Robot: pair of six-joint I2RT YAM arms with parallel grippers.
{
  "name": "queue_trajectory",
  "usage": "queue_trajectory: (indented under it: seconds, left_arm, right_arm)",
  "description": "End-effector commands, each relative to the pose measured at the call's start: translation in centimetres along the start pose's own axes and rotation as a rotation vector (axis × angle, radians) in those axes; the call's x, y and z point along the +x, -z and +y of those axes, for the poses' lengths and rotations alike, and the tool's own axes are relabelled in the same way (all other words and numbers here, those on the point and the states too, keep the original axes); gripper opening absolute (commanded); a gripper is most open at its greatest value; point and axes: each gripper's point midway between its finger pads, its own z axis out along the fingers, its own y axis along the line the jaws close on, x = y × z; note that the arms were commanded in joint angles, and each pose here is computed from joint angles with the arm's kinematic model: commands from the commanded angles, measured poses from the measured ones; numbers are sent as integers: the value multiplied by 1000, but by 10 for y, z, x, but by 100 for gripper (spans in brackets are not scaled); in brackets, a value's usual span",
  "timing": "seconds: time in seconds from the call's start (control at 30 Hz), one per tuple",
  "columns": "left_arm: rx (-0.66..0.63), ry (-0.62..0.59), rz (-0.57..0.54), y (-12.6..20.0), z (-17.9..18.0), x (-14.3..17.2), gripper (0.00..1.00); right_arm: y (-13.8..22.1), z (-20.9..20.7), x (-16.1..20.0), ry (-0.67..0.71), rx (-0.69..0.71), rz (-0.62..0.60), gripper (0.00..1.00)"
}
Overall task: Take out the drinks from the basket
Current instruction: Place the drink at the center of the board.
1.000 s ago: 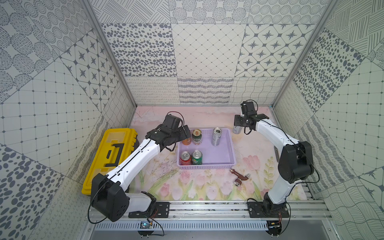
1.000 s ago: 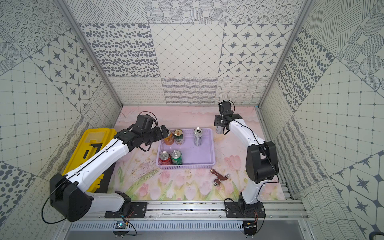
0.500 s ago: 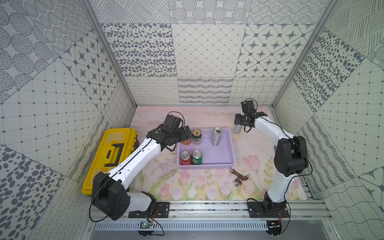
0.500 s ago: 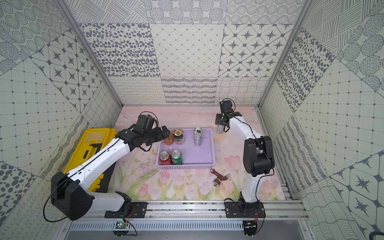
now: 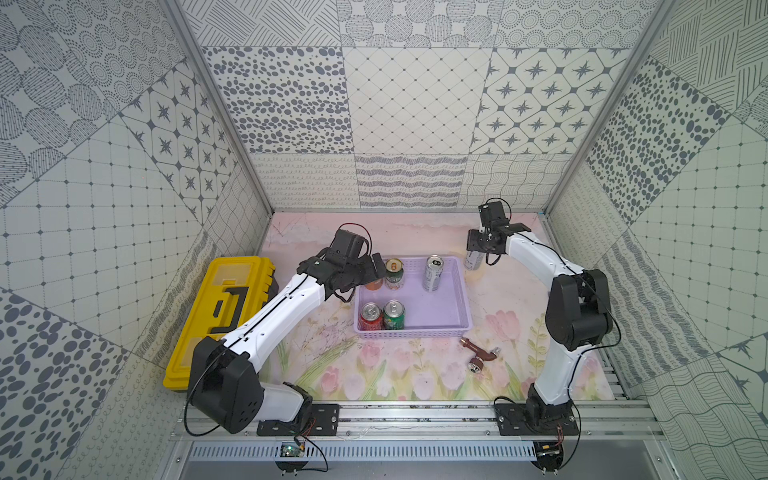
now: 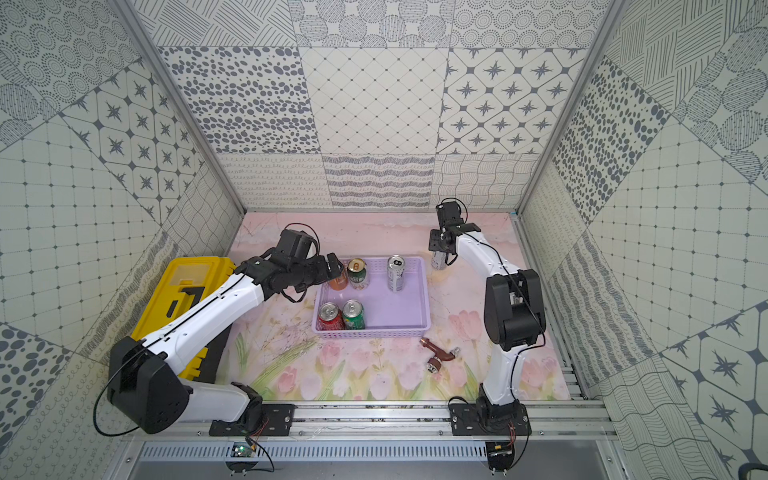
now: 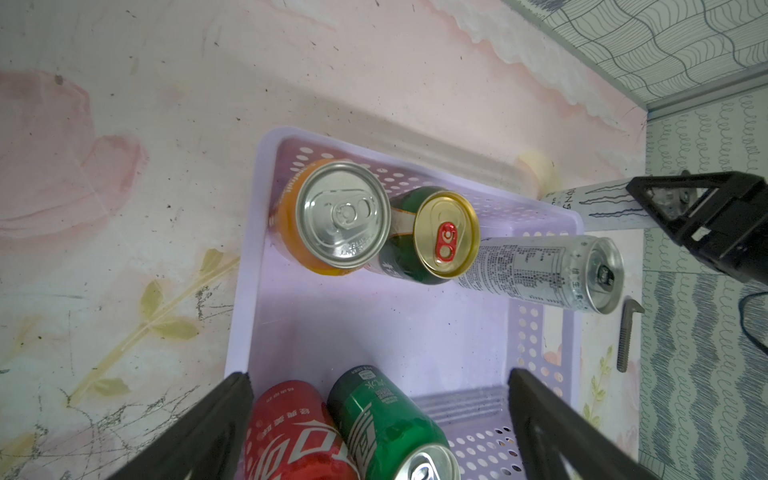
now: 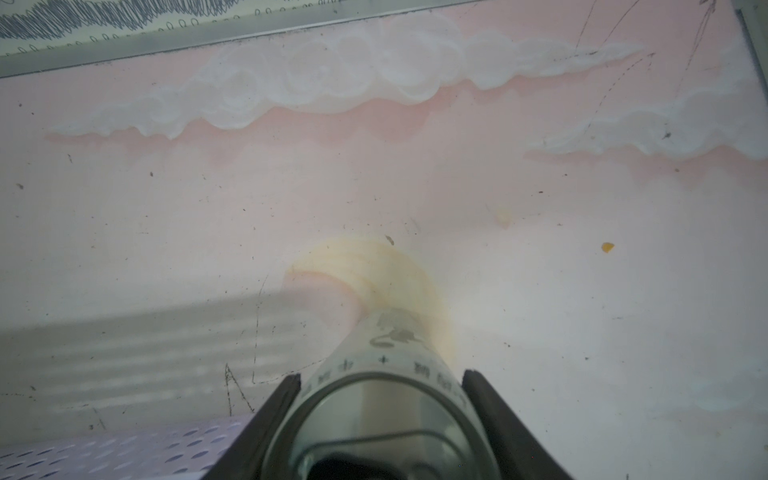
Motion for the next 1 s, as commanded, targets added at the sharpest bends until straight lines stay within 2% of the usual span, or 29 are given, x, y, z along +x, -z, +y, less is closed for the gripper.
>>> queue_trajectory:
  seconds: [0.0, 0.13, 0.37, 0.4, 0.67, 0.97]
  left_arm:
    - [58, -35, -8, 2, -13, -5, 100]
    - [73, -37, 2, 1, -16, -5, 100]
    - [99, -48, 11, -1, -22, -5, 100]
    - [102, -50, 14, -1, -23, -5, 100]
    - [151, -74, 28, -4, -47, -9, 100]
    - [207, -202, 71, -31, -110, -5, 97]
  right_arm:
    - [1, 7, -19, -28, -16, -62, 55]
    - [4, 8, -21, -44, -23, -68, 76]
    - [24, 8, -42, -71, -33, -133, 88]
    - [30, 7, -47, -75, -32, -150, 93]
    - [81, 6, -68, -108, -65, -287, 93]
    - [105, 13, -33, -93, -94, -316, 93]
